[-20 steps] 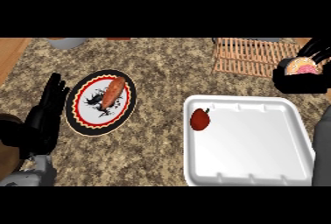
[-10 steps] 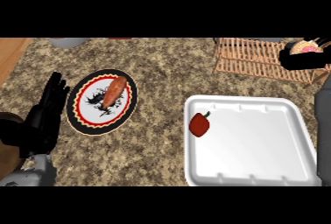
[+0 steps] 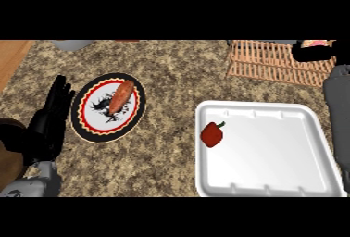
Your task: Pick the cupcake from the tray and place it in the tiered shelf
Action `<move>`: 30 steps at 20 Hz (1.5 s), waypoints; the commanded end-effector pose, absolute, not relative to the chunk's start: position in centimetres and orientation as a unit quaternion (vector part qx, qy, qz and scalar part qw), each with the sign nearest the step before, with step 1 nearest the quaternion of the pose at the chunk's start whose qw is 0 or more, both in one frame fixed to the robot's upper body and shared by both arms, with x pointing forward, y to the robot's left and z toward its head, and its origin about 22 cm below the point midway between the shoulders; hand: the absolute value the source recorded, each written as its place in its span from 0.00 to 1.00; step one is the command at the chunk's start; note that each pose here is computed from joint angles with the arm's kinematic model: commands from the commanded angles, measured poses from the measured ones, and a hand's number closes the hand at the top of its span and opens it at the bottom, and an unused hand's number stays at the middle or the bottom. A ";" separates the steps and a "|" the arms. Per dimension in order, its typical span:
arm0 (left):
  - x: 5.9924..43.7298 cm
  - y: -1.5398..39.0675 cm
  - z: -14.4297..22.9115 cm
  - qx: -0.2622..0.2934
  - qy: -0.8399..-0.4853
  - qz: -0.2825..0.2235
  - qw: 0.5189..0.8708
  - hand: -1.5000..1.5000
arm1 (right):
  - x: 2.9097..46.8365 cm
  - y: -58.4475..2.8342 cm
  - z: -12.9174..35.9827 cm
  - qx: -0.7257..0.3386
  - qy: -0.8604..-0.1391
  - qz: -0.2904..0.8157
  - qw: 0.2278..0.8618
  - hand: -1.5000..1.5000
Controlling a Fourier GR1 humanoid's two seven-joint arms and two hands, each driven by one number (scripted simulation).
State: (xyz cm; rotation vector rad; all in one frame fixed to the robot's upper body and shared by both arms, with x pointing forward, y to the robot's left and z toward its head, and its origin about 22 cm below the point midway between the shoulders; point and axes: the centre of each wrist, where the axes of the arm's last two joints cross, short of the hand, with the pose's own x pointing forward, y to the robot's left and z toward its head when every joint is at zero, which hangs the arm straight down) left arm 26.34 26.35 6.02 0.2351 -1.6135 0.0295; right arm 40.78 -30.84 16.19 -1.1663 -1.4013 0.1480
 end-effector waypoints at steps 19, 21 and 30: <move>26.7 27.3 6.5 0.098 -0.719 0.010 0.688 0.50 | 44.0 -34.5 12.7 -0.413 -0.663 0.006 0.624 0.00; 26.4 28.3 7.3 0.105 -0.714 0.016 0.692 0.50 | 45.3 -32.7 17.2 -0.401 -0.677 -0.009 0.618 0.00; 25.3 28.9 6.0 0.122 -0.710 0.024 0.693 0.50 | 42.5 -39.0 19.5 -0.418 -0.679 -0.126 0.590 0.00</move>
